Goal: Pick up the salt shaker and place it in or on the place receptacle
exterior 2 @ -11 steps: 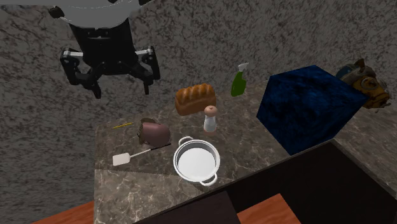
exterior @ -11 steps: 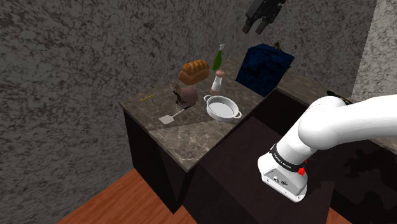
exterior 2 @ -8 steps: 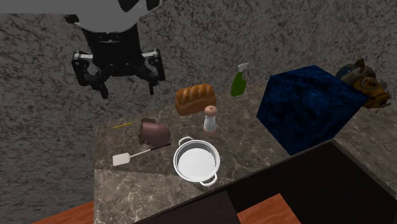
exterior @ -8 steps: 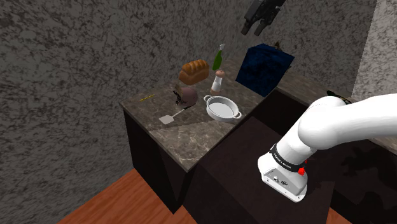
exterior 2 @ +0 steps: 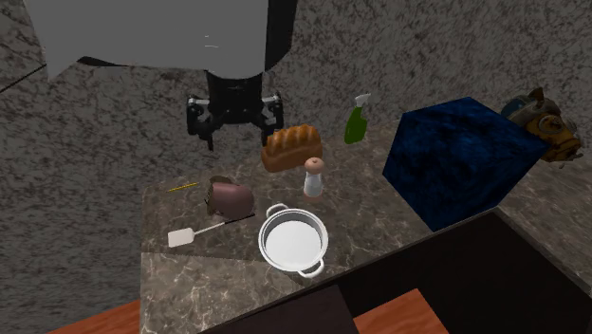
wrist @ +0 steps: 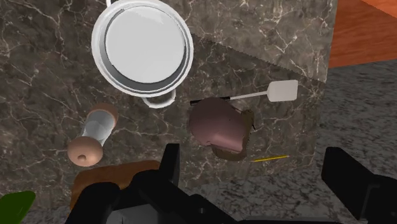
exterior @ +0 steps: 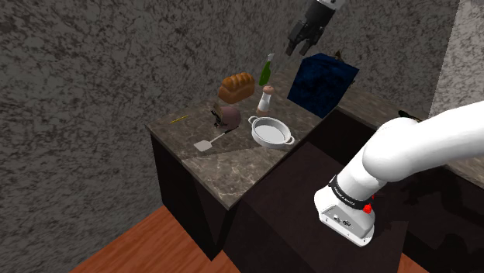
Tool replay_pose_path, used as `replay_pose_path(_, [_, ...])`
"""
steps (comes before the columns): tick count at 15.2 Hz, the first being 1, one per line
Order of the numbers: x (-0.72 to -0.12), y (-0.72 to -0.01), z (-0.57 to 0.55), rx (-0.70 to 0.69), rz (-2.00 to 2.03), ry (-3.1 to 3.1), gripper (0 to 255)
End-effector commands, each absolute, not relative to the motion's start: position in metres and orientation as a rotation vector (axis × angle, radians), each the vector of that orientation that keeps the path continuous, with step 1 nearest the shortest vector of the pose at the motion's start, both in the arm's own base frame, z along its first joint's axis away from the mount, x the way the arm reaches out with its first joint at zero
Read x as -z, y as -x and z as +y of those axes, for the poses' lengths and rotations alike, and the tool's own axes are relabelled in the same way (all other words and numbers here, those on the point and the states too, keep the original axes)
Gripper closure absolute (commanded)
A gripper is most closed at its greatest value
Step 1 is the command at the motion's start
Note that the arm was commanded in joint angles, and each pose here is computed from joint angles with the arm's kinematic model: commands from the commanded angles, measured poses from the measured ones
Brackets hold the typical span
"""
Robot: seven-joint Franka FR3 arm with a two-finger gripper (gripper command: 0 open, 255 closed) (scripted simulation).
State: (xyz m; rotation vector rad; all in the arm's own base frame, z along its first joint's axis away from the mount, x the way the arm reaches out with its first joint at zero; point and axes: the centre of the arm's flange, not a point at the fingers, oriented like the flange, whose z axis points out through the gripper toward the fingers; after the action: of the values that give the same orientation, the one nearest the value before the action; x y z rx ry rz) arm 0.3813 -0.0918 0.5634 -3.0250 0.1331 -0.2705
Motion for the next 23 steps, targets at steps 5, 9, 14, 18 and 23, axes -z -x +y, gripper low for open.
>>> replay_pose_path(5, [-0.513,-0.42,-0.144,0.241,0.13,3.016,0])
replay_pose_path(9, [-0.479,-0.446,-0.178,0.221,0.128,3.01,0])
replay_pose_path(14, [-0.435,-0.477,-0.22,0.196,0.127,3.001,0])
replay_pose_path(18, [-0.399,-0.501,-0.253,0.176,0.125,2.995,0])
replay_pose_path(23, [-0.354,-0.531,-0.294,0.151,0.123,2.986,0])
